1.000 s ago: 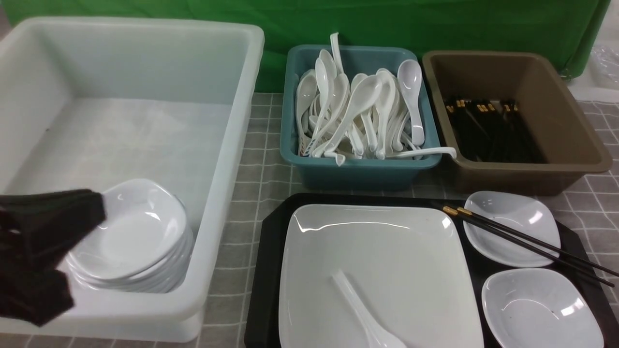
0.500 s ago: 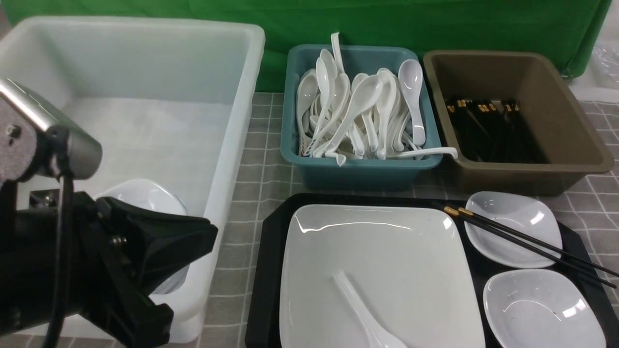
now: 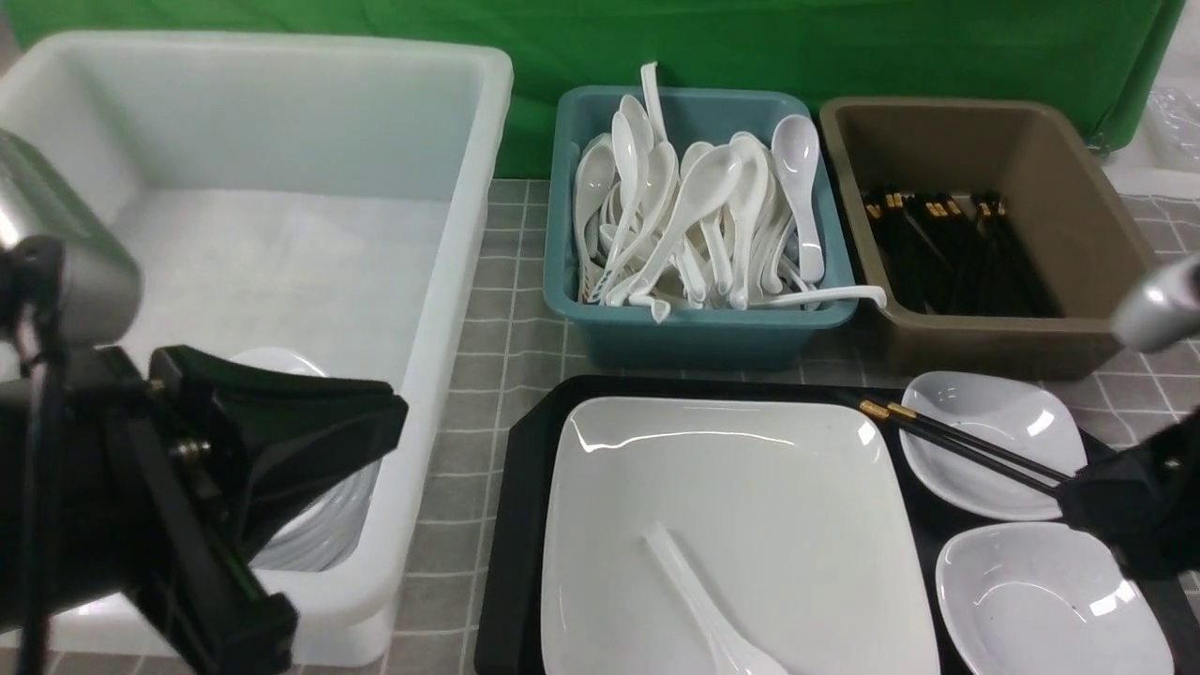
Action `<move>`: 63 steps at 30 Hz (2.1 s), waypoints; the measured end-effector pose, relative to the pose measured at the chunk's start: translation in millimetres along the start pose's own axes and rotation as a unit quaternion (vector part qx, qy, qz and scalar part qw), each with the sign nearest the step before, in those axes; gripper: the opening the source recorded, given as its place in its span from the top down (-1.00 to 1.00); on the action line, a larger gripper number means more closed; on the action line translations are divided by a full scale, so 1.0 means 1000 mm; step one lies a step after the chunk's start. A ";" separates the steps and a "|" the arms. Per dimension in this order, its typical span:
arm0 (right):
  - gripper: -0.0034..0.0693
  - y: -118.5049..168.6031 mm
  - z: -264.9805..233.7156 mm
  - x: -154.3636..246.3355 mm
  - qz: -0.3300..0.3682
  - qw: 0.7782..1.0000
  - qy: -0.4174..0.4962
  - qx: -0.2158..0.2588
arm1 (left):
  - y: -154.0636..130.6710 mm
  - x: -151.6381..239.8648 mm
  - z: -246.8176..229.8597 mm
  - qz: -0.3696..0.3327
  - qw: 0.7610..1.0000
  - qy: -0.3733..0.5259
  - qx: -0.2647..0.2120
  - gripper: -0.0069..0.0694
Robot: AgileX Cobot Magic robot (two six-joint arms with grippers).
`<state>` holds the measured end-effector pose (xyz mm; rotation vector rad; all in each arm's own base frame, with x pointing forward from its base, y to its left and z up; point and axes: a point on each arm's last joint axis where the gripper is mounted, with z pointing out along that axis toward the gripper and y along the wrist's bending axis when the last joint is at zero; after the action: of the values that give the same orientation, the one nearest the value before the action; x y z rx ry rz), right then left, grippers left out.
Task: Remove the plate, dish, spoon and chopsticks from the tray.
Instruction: Use the right arm to grab a pair of chopsticks from the plate, then use the right arm to put the chopsticks into the small storage box on the right
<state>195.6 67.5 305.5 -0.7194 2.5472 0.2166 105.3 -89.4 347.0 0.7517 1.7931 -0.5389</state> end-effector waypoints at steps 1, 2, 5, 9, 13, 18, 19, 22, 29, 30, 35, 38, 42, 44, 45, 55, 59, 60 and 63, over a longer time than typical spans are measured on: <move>0.39 -0.005 0.007 -0.008 -0.012 1.000 0.021 0.006 | -0.002 -0.001 -0.007 0.003 1.000 -0.011 0.001 0.79; 0.38 -0.008 0.011 -0.011 -0.018 0.999 0.031 0.009 | -0.003 -0.001 -0.010 0.004 1.000 -0.015 0.001 0.79; 0.13 -0.027 0.044 -0.030 -0.053 0.993 0.098 0.036 | -0.009 -0.002 -0.034 0.011 0.999 -0.048 0.005 0.79; -0.31 -0.045 0.082 -0.045 -0.090 0.982 0.155 0.054 | -0.020 0.003 -0.061 0.023 0.997 -0.065 0.023 0.79; -0.50 -0.055 0.104 -0.052 -0.105 0.977 0.175 0.057 | -0.024 0.008 -0.071 0.022 0.997 -0.065 0.034 0.79; -0.57 -0.079 0.135 -0.056 -0.094 0.973 0.204 0.047 | -0.026 0.010 -0.075 0.021 0.997 -0.060 0.038 0.79; -0.57 -0.082 0.139 -0.055 -0.091 0.973 0.207 0.045 | -0.027 0.010 -0.075 0.021 0.997 -0.059 0.039 0.79; -0.57 -0.092 0.150 -0.050 -0.076 0.974 0.212 0.028 | -0.027 0.011 -0.075 0.019 0.997 -0.057 0.039 0.79; -0.47 -0.102 0.163 -0.047 -0.077 0.975 0.208 0.016 | -0.026 0.011 -0.075 0.021 0.998 -0.058 0.034 0.79; -0.45 -0.102 0.163 -0.047 -0.077 0.975 0.207 0.017 | -0.025 0.011 -0.075 0.021 0.998 -0.058 0.033 0.79; -0.20 -0.104 0.168 -0.047 -0.098 0.973 0.207 0.013 | -0.025 0.010 -0.075 0.019 0.997 -0.063 0.030 0.79; -0.15 -0.104 0.173 -0.045 -0.102 0.972 0.214 0.008 | -0.025 0.009 -0.075 0.019 0.997 -0.065 0.029 0.79; 0.11 -0.105 0.174 -0.044 -0.103 0.971 0.215 0.007 | -0.025 0.009 -0.075 0.018 0.997 -0.066 0.029 0.79; 0.28 -0.105 0.174 -0.044 -0.103 0.971 0.215 0.007 | -0.025 0.009 -0.075 0.018 0.997 -0.068 0.028 0.79; 0.42 -0.104 0.174 -0.044 -0.103 0.971 0.216 0.006 | -0.024 0.008 -0.075 0.018 0.997 -0.072 0.026 0.79; 0.56 -0.102 0.160 -0.047 -0.146 0.966 0.212 -0.001 | -0.022 0.004 -0.076 0.018 0.995 -0.096 0.012 0.79; 0.56 -0.091 0.132 -0.049 -0.186 0.957 0.223 -0.018 | -0.020 0.000 -0.076 0.018 0.993 -0.114 0.002 0.79; 0.56 -0.085 0.123 -0.050 -0.190 0.956 0.223 -0.025 | -0.019 -0.001 -0.077 0.018 0.992 -0.123 -0.003 0.79; 0.56 -0.072 0.105 -0.053 -0.197 0.956 0.215 -0.039 | -0.018 -0.004 -0.078 0.026 0.990 -0.139 -0.013 0.79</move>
<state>315.3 59.3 238.6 -1.4169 2.7257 0.0234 42.5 -50.2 376.5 0.6681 1.5162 -0.5562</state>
